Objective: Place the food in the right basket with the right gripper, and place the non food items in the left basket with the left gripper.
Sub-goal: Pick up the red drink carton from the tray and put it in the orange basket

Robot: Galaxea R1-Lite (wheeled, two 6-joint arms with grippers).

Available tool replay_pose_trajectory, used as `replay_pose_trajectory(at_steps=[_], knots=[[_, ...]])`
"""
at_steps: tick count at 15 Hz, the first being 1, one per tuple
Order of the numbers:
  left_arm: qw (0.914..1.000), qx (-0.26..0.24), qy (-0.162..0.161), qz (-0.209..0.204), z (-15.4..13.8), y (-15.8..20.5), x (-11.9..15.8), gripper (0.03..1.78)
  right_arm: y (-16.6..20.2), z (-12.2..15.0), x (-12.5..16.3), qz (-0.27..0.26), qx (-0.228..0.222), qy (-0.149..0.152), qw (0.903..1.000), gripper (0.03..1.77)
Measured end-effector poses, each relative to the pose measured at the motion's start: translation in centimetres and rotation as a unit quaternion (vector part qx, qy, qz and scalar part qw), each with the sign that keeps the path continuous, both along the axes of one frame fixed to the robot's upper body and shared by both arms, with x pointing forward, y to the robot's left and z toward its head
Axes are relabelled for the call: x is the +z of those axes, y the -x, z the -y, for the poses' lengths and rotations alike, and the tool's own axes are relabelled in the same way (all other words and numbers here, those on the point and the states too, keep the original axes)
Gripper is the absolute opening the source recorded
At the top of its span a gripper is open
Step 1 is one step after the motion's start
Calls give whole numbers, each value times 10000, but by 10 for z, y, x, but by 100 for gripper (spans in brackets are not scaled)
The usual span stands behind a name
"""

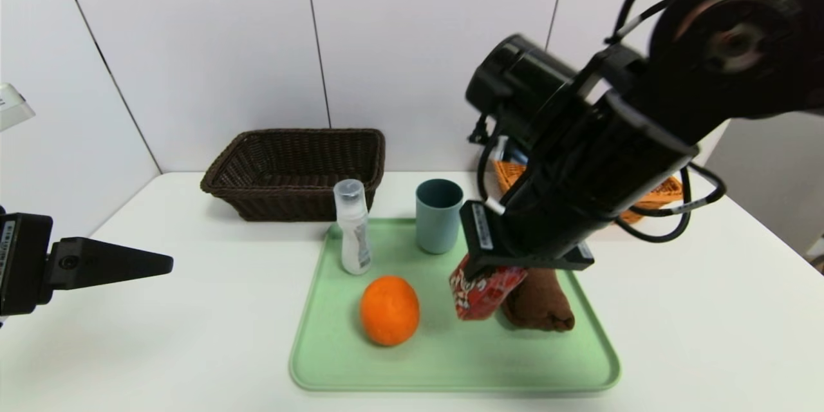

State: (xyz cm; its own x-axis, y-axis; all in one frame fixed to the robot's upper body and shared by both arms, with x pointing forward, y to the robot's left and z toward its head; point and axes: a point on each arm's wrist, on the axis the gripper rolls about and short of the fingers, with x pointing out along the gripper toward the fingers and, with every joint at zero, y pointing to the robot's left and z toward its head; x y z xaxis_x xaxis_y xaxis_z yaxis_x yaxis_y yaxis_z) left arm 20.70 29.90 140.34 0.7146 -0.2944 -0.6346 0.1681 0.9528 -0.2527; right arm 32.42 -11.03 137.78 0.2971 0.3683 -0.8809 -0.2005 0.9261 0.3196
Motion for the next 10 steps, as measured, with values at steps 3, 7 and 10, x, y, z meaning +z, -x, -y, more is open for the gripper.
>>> replay_pose_trajectory(at_steps=[3, 7, 10], knots=[[10000, -21, 6, 10, 0, 1, 0, 169, -12, 47, 43, 926, -678, -825, 9900, 39], [10000, -40, 14, 12, 0, 1, 0, 169, -43, 108, 77, 2100, -1755, -1521, 9497, 39], [10000, -38, 17, 9, 0, 1, 0, 169, -71, 136, 65, 1978, -2310, -1572, 9396, 39]])
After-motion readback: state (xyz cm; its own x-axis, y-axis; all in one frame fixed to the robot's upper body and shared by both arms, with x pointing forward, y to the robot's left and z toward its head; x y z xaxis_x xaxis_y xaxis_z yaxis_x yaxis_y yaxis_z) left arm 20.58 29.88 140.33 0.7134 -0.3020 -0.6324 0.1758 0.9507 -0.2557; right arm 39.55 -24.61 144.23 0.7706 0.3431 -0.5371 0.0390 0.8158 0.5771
